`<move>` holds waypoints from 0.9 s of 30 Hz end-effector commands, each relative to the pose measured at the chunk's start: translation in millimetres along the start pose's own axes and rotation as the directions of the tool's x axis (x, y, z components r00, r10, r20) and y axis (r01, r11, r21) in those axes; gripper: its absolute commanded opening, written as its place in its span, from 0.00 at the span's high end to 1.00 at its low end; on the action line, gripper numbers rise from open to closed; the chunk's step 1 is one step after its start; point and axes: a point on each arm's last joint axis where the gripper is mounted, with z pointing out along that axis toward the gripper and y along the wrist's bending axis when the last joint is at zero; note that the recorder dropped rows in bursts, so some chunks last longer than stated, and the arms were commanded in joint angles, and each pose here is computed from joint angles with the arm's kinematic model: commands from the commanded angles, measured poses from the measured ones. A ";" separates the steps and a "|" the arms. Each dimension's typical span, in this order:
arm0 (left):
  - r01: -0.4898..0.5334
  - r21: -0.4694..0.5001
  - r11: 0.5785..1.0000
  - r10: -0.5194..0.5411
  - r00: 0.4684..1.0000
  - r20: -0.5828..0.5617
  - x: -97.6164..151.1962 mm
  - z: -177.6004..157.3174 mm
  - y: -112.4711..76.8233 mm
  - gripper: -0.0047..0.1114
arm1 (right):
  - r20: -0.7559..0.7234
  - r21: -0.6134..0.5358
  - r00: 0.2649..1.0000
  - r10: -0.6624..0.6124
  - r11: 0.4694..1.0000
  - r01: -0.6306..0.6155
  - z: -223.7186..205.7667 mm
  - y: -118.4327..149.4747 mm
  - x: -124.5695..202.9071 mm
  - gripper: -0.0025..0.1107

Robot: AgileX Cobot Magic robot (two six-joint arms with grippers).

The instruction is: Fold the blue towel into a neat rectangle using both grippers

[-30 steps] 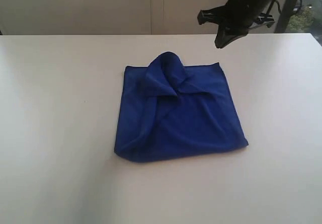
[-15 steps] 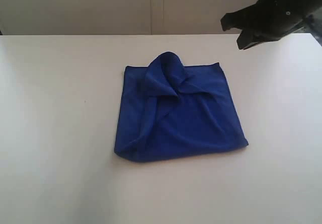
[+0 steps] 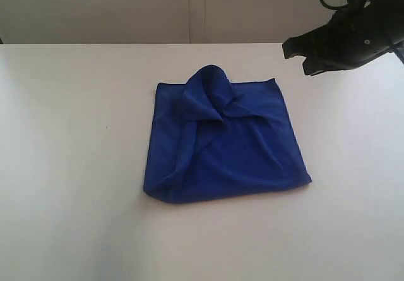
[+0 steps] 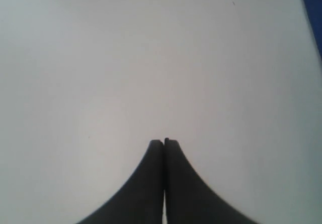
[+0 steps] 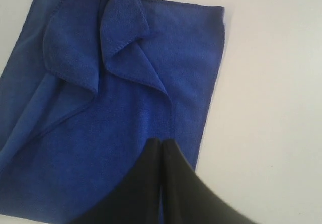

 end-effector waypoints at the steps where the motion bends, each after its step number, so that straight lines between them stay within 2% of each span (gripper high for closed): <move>1: 0.010 0.002 1.000 -0.010 1.000 0.000 1.6 -1.3 -0.1 0.96 | 0.015 0.007 1.000 -0.007 1.000 0.007 -2.5 -2.0 -0.3 0.98; 27: 0.010 0.002 1.000 -0.010 1.000 0.000 1.6 -1.3 -0.1 0.96 | 0.017 0.007 1.000 -0.017 1.000 0.017 -2.5 -2.0 -0.5 0.98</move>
